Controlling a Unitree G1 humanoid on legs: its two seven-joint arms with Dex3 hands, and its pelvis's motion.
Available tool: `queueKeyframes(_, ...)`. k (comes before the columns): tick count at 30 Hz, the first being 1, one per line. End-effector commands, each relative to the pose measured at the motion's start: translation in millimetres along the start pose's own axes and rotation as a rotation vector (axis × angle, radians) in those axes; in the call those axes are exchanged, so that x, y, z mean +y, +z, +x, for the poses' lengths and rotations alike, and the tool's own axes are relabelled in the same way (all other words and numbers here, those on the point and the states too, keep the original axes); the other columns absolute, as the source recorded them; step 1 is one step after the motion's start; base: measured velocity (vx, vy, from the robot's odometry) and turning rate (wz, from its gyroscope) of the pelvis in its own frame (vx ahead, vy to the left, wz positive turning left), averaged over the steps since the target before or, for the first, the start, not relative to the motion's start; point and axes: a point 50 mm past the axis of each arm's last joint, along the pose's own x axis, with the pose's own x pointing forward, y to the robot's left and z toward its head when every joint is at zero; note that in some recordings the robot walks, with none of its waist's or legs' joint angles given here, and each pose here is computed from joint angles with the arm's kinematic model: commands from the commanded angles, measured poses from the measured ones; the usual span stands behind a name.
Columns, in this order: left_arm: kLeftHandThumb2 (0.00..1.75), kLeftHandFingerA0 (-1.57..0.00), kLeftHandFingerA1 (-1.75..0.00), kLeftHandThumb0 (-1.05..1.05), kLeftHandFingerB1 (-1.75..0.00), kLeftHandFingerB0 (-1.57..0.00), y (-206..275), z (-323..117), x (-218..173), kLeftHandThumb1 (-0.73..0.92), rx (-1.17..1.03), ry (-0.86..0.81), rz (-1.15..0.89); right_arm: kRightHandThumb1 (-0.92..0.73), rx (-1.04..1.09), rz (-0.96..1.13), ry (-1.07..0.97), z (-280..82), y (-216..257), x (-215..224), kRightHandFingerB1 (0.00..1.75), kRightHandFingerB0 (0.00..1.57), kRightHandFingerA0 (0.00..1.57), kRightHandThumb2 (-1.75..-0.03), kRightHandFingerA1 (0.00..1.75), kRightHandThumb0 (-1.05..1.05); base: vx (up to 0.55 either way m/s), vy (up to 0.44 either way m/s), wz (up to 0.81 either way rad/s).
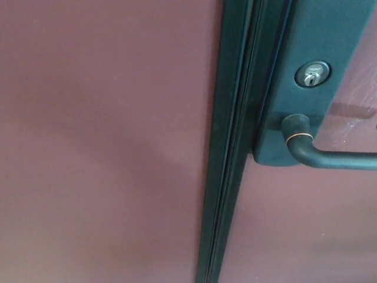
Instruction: The robot walks towards the door handle and put its right hand on it and twist the handle
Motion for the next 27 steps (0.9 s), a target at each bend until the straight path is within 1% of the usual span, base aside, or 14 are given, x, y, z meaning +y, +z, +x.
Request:
queueKeyframes(1, 0.74, -0.52, -0.56, -0.42, -0.47, -0.38, 0.4, 0.1, -0.3, 0.45, -0.002, 0.002, 0.021, -0.67, -0.016, -0.026, -0.017, -0.5, -0.1, -6.4, 0.43, 0.40, 0.66, -0.59, 0.56, -0.13, 0.00, 0.000, 0.00)
queueKeyframes(3, 0.59, -0.56, -0.46, -0.34, -0.37, -0.43, -0.8, -0.8, 6.5, 0.57, -0.005, 0.017, -0.009, -0.69, -0.162, 0.143, -0.123, -6.7, 6.2, -26.3, 0.47, 0.43, 0.63, -0.59, 0.57, -0.14, 0.00, 0.000, 0.00)
queueKeyframes(4, 0.74, -0.51, -0.55, -0.42, -0.47, -0.38, -1.0, -1.0, 7.6, 0.45, -0.006, 0.019, -0.011, -0.69, -0.209, 0.204, -0.165, -10.2, 6.0, -33.3, 0.48, 0.45, 0.63, -0.59, 0.58, -0.14, 0.00, 0.000, 0.00)
queueKeyframes(7, 0.73, -0.49, -0.53, -0.41, -0.47, -0.38, 0.8, -0.6, 9.4, 0.46, -0.009, 0.028, -0.011, -0.69, -0.335, 0.289, -0.226, -19.3, 13.6, -45.2, 0.52, 0.47, 0.63, -0.59, 0.60, -0.15, 0.00, 0.000, 0.00)
queueKeyframes(9, 0.73, -0.49, -0.53, -0.40, -0.46, -0.38, 0.5, -0.6, 9.2, 0.46, -0.009, 0.030, -0.022, -0.67, -0.512, 0.299, -0.305, -40.3, 30.2, -70.4, 0.55, 0.50, 0.64, -0.59, 0.61, -0.16, 0.00, 0.000, 0.00)
queueKeyframes(15, 0.73, -0.50, -0.53, -0.40, -0.46, -0.38, -1.5, -1.7, 13.9, 0.46, -0.010, 0.040, -0.033, -0.66, -0.674, 0.248, -0.341, -65.4, 55.8, -90.6, 0.56, 0.51, 0.64, -0.59, 0.61, -0.18, 0.00, 0.000, 0.00)
queueKeyframes(16, 0.57, -0.56, -0.45, -0.32, -0.37, -0.44, -0.5, -1.7, 14.2, 0.56, -0.019, 0.043, -0.050, -0.65, -0.800, 0.251, -0.398, -81.9, 72.7, -109.8, 0.58, 0.52, 0.65, -0.58, 0.63, -0.22, 0.00, 0.000, 0.00)
queueKeyframes(19, 0.57, -0.56, -0.45, -0.31, -0.37, -0.44, 0.8, -1.5, 13.0, 0.55, -0.029, 0.042, -0.052, -0.65, -0.916, 0.272, -0.463, -102.9, 88.4, -124.9, 0.60, 0.52, 0.66, -0.58, 0.66, -0.23, 0.00, 0.000, 0.00)
queueKeyframes(21, 0.58, -0.56, -0.47, -0.31, -0.38, -0.45, 0.0, -1.8, 13.7, 0.56, -0.029, 0.045, -0.066, -0.65, -1.046, 0.302, -0.514, -128.0, 107.9, -134.2, 0.68, 0.55, 0.67, -0.59, 0.71, -0.26, 0.00, 0.000, 0.00)
queueKeyframes(22, 0.57, -0.56, -0.47, -0.30, -0.37, -0.45, -0.9, -2.2, 15.8, 0.55, -0.028, 0.049, -0.068, -0.48, -1.108, 0.308, -0.532, -136.2, 117.5, -136.5, 0.74, 0.56, 0.69, -0.90, 0.80, -0.30, 0.00, 0.000, 0.00)
queueKeyframes(23, 0.57, -0.56, -0.47, -0.30, -0.37, -0.45, -1.1, -2.4, 16.5, 0.55, -0.028, 0.051, -0.069, -0.48, -1.127, 0.311, -0.537, -139.1, 120.6, -137.1, 0.74, 0.56, 0.69, -0.90, 0.80, -0.30, 0.00, 0.000, 0.00)
queueKeyframes(24, 0.57, -0.56, -0.46, -0.31, -0.37, -0.46, -0.8, -2.3, 16.9, 0.54, -0.028, 0.053, -0.064, -0.61, -1.246, 0.290, -0.561, -150.2, 135.4, -143.1, 0.95, 0.63, 0.73, -0.61, 0.95, -0.43, 0.00, 0.000, 0.00)
queueKeyframes(25, 0.72, -0.50, -0.53, -0.39, -0.47, -0.40, 0.1, -2.0, 16.6, 0.45, -0.030, 0.053, -0.062, -0.57, -1.285, 0.284, -0.564, -155.3, 140.8, -146.4, 1.01, 0.68, 0.78, -0.65, 1.04, -0.52, 0.00, 0.000, 0.00)
queueKeyframes(27, 0.72, -0.51, -0.54, -0.38, -0.47, -0.41, 2.2, -1.6, 16.8, 0.45, -0.036, 0.051, -0.060, -0.54, -1.406, 0.282, -0.525, -176.9, 161.9, -153.7, 1.05, 0.74, 0.86, -0.67, 1.09, -0.66, 0.00, 0.000, 0.00)
